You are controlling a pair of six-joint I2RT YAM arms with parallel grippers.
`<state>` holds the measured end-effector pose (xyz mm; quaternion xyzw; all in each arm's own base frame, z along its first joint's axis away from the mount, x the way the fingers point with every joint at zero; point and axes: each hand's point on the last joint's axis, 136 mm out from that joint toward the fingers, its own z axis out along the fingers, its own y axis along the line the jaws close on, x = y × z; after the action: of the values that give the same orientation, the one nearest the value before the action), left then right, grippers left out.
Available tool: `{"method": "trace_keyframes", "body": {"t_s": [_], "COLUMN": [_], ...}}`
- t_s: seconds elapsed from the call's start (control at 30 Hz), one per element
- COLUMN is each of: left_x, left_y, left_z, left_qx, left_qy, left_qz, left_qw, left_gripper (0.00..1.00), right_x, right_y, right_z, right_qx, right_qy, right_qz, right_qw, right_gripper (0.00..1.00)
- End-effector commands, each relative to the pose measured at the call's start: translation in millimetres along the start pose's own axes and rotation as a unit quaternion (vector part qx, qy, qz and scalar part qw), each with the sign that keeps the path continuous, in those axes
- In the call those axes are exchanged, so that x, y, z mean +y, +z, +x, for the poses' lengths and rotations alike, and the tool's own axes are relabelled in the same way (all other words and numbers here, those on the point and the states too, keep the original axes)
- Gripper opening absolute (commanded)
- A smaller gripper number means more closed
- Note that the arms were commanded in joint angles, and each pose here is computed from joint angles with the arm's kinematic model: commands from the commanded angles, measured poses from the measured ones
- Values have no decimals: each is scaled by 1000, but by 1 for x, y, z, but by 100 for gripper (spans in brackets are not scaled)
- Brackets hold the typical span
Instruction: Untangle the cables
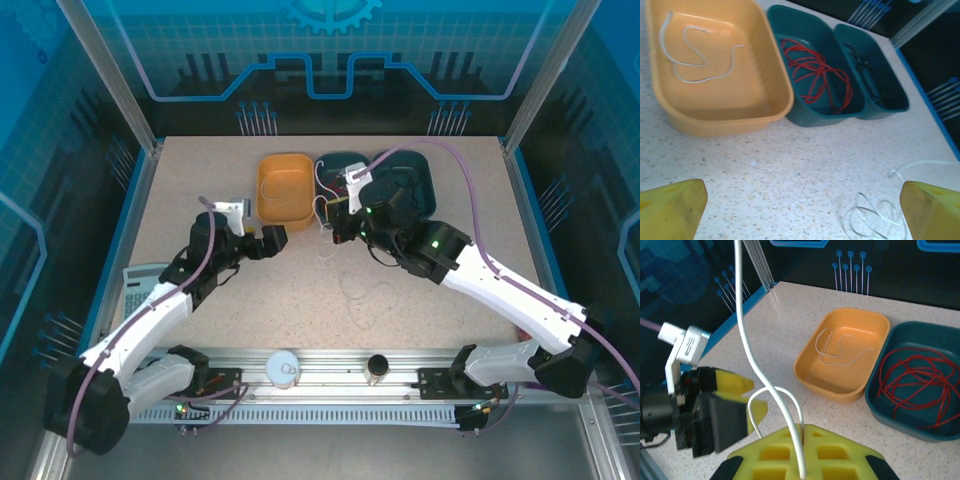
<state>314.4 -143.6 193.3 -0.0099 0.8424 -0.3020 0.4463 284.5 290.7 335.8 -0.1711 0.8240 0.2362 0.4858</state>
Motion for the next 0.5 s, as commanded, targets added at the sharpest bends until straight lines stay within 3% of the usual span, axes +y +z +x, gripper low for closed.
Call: {"method": "trace_keyframes", "body": {"t_s": [0.0, 0.47], "left_x": [-31, -23], "left_y": [-8, -9], "left_z": [-3, 24], "left_qx": [-23, 0], "left_qy": [13, -38], "left_qz": [90, 97], "left_qw": [996, 995], "left_gripper": [99, 99], "right_x": [2, 35], "right_y": [-1, 24], "right_z": [-20, -66], "right_qx": [-12, -24], "right_qy": [-15, -48], "right_qz": [-2, -40], "right_qw": [1000, 998], "right_gripper": [3, 3]}}
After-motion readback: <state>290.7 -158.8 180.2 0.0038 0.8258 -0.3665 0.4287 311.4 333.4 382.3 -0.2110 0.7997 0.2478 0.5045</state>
